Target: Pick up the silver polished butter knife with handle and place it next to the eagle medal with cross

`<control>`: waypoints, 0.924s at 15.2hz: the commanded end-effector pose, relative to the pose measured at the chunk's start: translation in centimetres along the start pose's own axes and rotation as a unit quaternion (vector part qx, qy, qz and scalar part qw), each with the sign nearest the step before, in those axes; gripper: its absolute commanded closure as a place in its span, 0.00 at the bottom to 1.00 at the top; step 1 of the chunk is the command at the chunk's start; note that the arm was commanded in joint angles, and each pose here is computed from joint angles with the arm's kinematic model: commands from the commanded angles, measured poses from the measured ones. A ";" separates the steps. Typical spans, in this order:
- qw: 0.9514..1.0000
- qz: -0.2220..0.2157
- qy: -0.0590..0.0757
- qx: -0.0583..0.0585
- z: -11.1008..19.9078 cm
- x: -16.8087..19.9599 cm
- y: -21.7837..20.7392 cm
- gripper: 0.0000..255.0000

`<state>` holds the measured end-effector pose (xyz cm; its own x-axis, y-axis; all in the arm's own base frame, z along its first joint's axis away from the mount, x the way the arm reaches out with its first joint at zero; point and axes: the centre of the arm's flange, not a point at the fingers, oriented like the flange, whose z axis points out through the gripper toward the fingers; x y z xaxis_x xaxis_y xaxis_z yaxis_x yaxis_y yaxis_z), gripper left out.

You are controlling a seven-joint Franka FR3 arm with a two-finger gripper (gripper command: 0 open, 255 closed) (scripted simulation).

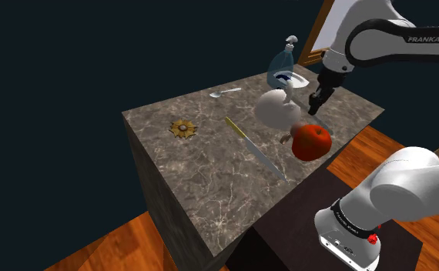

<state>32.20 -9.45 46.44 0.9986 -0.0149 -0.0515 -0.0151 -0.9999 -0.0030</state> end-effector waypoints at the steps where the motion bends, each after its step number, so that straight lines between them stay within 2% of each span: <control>1: 1.000 0.000 0.000 0.000 0.0 0.3 -2.9 1.00; 14: 1.000 0.000 0.000 0.000 -0.3 2.0 -19.9 1.00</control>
<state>34.45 9.04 46.58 0.9986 -0.0149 -0.0509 -0.0151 -0.9999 -0.0021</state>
